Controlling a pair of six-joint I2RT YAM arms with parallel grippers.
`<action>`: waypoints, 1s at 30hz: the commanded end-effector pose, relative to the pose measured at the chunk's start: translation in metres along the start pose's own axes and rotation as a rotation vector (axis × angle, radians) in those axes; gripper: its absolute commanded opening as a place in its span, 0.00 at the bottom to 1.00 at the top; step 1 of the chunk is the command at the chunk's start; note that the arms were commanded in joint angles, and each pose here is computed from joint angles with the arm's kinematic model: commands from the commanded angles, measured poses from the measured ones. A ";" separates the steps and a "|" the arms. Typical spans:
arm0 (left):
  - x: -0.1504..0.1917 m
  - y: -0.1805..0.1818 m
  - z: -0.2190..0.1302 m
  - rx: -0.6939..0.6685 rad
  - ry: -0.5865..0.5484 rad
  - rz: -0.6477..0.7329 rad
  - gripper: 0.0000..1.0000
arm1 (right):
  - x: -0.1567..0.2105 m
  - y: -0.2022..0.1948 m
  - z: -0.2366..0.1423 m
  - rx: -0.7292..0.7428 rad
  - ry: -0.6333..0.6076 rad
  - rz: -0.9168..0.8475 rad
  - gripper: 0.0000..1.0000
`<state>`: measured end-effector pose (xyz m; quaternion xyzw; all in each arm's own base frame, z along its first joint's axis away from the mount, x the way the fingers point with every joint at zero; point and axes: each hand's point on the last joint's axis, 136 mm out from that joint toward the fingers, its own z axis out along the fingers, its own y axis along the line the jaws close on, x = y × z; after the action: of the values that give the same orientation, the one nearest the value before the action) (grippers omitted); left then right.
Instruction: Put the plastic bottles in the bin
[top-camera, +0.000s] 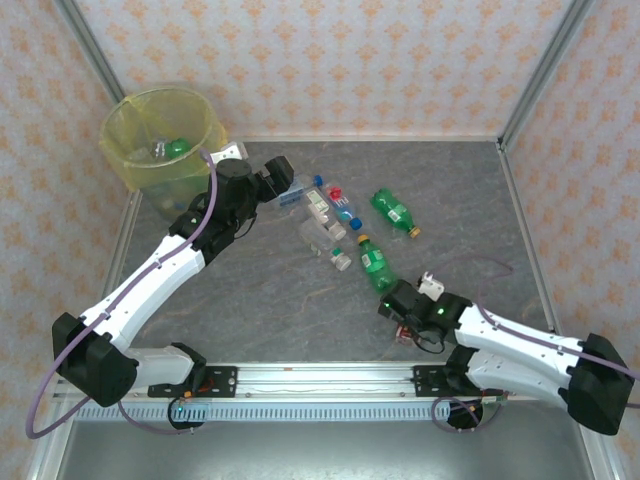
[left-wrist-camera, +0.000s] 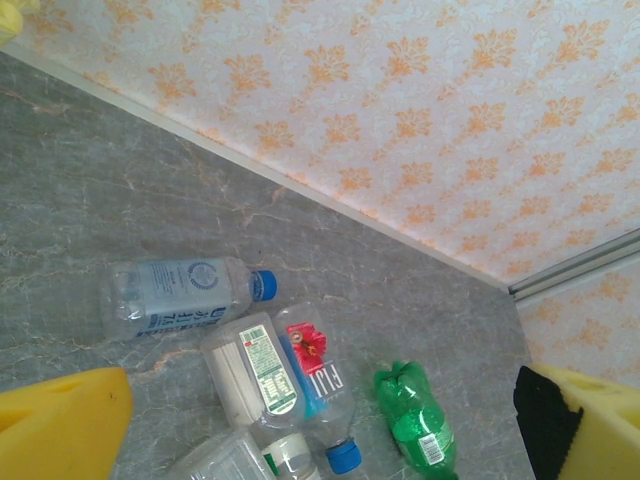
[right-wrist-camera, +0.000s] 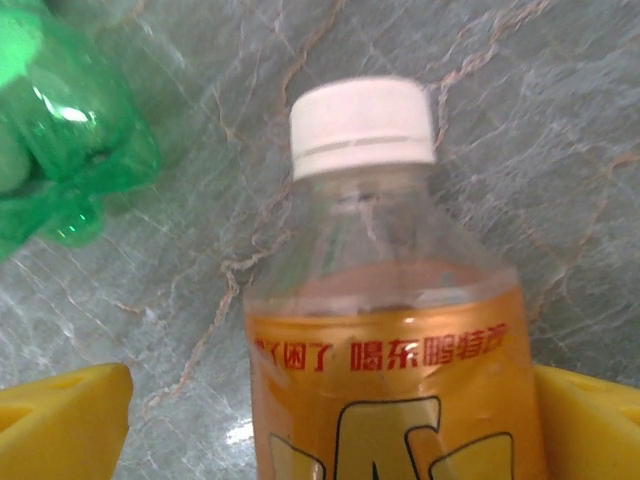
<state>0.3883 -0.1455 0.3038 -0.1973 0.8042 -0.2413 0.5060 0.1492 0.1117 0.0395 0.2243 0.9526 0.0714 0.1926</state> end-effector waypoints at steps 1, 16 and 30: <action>-0.013 -0.010 -0.004 0.031 -0.023 -0.011 0.99 | 0.006 0.000 0.003 -0.003 0.030 -0.025 0.94; -0.013 -0.003 0.000 0.028 -0.013 -0.024 0.99 | 0.028 -0.008 0.006 -0.003 0.104 -0.016 0.74; -0.013 -0.012 -0.002 0.085 0.020 -0.068 0.99 | -0.042 0.053 -0.052 -0.116 -0.171 -0.145 0.63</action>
<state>0.3907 -0.1425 0.3028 -0.2008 0.8051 -0.2617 0.4929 0.1670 0.1430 0.0892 0.1748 0.9493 0.1187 0.2326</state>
